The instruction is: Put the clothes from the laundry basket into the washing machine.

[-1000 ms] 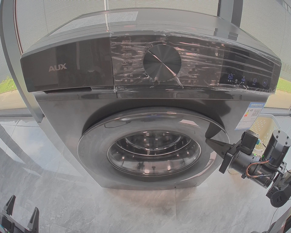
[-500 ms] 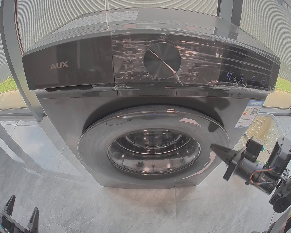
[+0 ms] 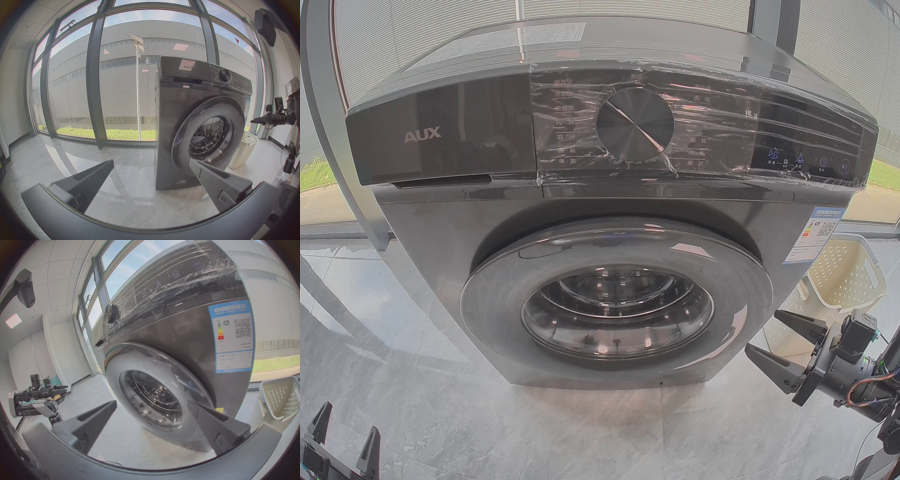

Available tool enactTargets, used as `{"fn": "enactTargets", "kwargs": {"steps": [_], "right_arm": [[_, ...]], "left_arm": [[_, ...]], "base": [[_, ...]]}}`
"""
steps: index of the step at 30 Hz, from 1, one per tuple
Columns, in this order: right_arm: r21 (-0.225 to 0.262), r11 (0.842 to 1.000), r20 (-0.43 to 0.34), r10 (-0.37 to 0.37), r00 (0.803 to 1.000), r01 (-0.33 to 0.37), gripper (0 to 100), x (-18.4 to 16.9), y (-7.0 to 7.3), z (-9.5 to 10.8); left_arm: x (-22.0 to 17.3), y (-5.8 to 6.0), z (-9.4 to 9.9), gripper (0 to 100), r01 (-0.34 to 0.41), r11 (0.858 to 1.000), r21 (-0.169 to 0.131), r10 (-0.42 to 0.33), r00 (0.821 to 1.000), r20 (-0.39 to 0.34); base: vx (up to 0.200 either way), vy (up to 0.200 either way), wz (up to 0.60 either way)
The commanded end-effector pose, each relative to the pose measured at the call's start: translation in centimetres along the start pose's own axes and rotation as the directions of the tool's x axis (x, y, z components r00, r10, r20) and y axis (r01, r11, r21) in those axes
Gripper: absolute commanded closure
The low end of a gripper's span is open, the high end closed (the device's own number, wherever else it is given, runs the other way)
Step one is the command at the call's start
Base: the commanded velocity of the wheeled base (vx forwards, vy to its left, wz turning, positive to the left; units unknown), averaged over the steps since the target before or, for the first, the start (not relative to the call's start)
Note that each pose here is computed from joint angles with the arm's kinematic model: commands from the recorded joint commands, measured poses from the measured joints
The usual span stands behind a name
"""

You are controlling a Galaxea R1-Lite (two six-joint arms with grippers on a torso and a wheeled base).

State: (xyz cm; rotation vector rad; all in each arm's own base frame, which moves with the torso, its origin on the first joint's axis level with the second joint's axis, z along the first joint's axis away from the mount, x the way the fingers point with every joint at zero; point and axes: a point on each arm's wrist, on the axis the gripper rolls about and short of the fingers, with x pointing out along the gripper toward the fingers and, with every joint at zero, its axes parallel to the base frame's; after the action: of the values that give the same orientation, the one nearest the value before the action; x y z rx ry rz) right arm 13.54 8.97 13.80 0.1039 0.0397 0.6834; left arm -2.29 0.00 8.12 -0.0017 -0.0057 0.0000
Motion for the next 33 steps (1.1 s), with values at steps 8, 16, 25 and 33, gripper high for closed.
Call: {"fn": "enactTargets", "kwargs": {"steps": [8, 16, 25, 33], "right_arm": [[-0.048, 0.981, 0.111, -0.181, 0.977, 0.188, 0, -3.4, -2.2, 1.6], [-0.058, 0.947, 0.158, -0.304, 0.94, 0.316, 0, -7.6, -2.1, 2.3], [-0.066, 0.937, 0.19, -0.326, 0.926, 0.343, 0, -11.4, -0.4, 1.6], [-0.066, 0.921, 0.205, -0.363, 0.909, 0.383, 0, -15.2, 1.3, -0.9]], "left_arm": [[0.0, 0.0, -0.5, 0, 0.002, 1.0, -0.004, -0.002, 1.0, 0.002], [0.0, 0.0, -0.5, 0, 0.003, 1.0, -0.003, -0.003, 1.0, 0.002], [0.0, 0.0, -0.5, 0, 0.003, 1.0, -0.003, -0.003, 1.0, 0.002], [0.0, 0.0, -0.5, 0, 0.003, 1.0, -0.003, -0.003, 1.0, 0.002]], "base": [[0.0, 0.0, 0.0], [0.0, 0.0, 0.0], [0.0, 0.0, 0.0], [0.0, 0.0, 0.0]]}}
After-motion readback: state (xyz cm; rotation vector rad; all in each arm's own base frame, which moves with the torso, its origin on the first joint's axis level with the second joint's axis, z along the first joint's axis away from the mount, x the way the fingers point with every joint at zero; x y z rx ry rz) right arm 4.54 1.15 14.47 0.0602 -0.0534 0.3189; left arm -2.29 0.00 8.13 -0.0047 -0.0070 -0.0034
